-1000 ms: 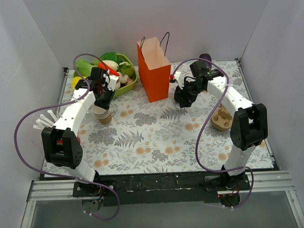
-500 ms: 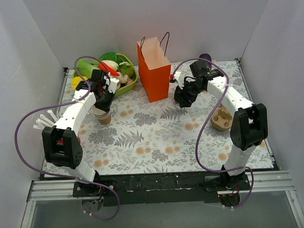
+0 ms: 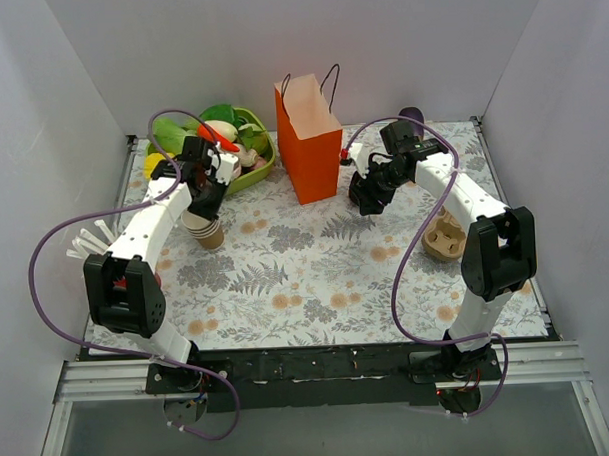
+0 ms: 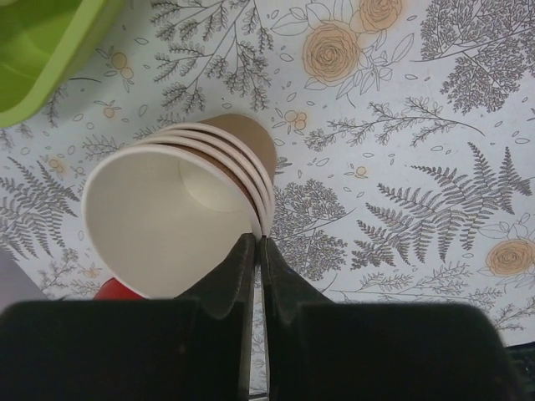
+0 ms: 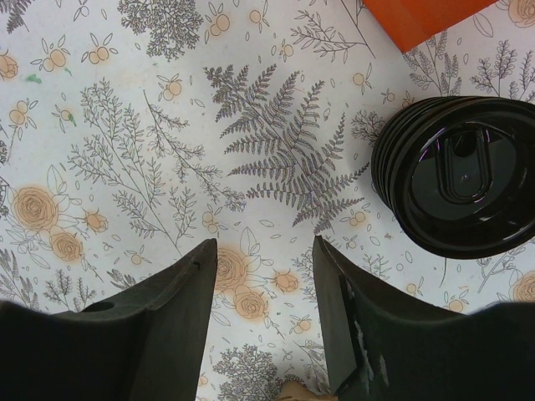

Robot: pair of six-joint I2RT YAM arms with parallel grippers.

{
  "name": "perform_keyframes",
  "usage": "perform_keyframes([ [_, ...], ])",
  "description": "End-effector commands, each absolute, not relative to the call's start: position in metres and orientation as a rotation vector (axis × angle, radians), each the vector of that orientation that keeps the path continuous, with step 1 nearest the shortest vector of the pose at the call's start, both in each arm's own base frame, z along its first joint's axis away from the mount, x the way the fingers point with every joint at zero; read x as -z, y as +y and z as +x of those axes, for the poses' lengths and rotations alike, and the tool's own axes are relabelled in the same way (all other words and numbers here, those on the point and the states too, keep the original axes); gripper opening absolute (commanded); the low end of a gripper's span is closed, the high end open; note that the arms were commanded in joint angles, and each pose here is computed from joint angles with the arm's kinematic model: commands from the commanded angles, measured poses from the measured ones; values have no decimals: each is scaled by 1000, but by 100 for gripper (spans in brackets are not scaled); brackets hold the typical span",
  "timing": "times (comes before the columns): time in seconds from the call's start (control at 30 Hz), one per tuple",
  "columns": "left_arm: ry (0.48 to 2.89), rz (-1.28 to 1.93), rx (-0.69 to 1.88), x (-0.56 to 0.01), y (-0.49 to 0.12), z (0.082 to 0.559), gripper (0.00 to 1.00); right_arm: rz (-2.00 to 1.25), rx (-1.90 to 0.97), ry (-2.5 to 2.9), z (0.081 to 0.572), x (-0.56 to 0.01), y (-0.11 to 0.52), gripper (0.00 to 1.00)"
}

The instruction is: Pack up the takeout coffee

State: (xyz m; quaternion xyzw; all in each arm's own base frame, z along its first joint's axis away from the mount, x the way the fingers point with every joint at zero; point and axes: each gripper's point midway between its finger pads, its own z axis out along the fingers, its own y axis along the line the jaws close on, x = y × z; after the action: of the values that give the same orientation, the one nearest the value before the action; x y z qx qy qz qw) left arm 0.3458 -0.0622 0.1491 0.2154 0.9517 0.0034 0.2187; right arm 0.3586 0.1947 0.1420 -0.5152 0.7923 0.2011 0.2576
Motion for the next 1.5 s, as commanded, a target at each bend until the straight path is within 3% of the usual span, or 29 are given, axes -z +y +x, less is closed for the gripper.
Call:
perform_keyframes([
  [0.0,2509,592,-119,-190,-50,366,0,-1383,-544,2093,366,-157,200,57],
  [0.23,2516,665,-211,-189,-40,367,0,-1368,-586,2096,364,-158,205,57],
  [0.4,2346,740,-355,-222,-35,380,0,-1358,-589,2092,364,-160,206,56],
  [0.47,2372,608,-158,-230,-40,380,0,-1355,-595,2094,364,-160,206,56],
  [0.57,2552,641,-125,-194,-37,360,0,-1354,-610,2094,364,-159,208,56],
  [0.6,2608,586,63,-187,-57,356,0,-1352,-612,2094,365,-159,208,56],
  [0.67,2584,553,204,-205,-73,357,0,-1352,-612,2093,365,-159,209,56],
  [0.8,2583,613,-203,-181,-30,360,0,-1352,-614,2091,366,-159,210,57],
  [0.93,2539,537,39,-213,-49,368,0,-1351,-619,2088,366,-160,211,56],
  [1.33,2498,601,-109,-264,-39,379,0,-1351,-619,2087,366,-161,210,56],
  [1.47,2414,695,21,-286,-68,380,0,-1337,-611,2092,367,-163,210,56],
])
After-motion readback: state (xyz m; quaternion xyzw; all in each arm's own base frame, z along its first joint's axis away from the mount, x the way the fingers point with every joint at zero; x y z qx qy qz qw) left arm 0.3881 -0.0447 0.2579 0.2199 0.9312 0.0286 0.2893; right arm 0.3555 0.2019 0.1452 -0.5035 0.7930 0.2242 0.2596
